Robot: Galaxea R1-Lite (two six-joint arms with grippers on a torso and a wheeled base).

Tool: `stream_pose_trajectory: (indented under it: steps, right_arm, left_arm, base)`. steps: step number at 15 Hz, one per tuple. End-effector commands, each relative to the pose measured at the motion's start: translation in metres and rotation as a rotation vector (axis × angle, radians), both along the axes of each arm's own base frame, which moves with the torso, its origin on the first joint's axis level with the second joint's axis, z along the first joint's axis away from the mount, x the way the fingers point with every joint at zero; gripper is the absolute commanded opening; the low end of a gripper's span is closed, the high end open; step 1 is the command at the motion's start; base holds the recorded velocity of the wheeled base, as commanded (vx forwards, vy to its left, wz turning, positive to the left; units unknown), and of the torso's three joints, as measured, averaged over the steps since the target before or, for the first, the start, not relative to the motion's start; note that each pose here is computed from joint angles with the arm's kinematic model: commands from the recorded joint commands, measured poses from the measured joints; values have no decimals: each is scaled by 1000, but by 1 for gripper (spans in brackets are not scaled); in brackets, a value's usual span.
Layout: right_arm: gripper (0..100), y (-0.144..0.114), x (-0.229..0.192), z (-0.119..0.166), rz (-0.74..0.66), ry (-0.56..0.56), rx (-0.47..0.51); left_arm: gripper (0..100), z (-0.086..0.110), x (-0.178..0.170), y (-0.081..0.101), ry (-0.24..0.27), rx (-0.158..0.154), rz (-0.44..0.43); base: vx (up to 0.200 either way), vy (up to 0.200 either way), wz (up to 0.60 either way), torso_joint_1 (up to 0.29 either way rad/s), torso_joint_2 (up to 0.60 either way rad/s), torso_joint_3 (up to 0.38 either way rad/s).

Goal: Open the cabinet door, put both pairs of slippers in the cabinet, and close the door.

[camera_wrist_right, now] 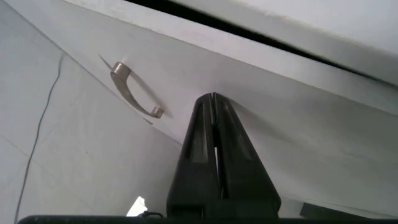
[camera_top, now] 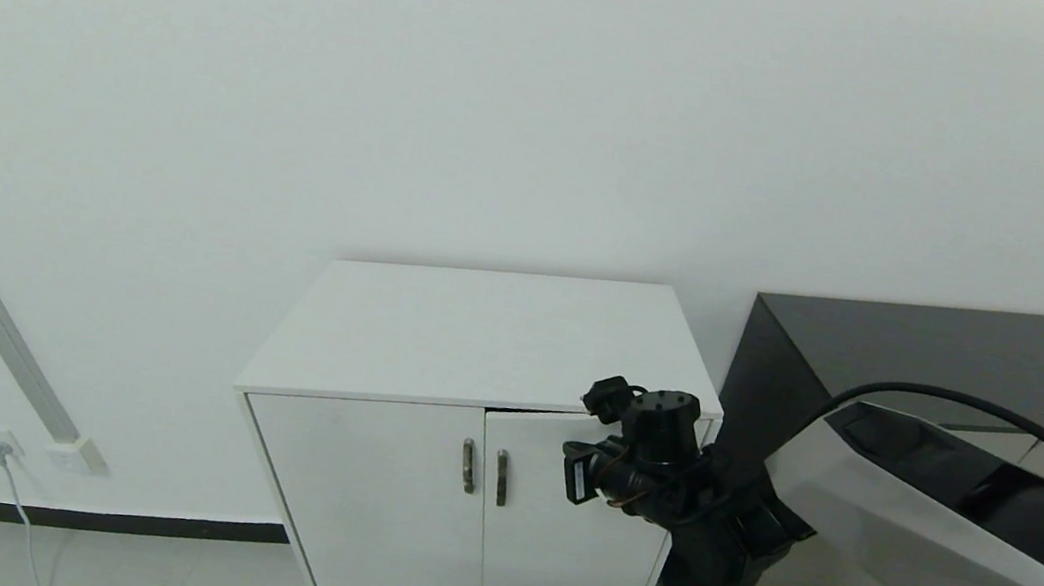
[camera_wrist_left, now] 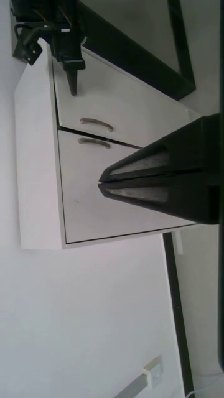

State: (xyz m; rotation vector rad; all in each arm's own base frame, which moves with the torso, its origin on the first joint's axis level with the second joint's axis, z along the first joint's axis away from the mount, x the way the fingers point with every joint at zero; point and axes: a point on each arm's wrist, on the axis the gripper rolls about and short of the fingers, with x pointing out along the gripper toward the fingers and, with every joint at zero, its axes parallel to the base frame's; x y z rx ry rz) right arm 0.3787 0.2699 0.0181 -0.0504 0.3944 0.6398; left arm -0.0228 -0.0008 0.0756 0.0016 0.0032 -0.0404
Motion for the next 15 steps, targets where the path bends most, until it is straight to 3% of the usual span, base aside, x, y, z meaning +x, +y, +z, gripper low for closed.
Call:
stream_pose_trajectory:
  steps: [1,15]
  right_arm:
    - [0,-1,3,-1,-5,-4,2]
    - [0,-3,9,-7,-18,-1,1]
  left_arm:
    - [0,0,0,0,1,0,-1]
    - [0,0,0,0,0,0,-1]
  base:
    - [0,0,0,0,0,0]
    - [0,0,0,0,0,0]
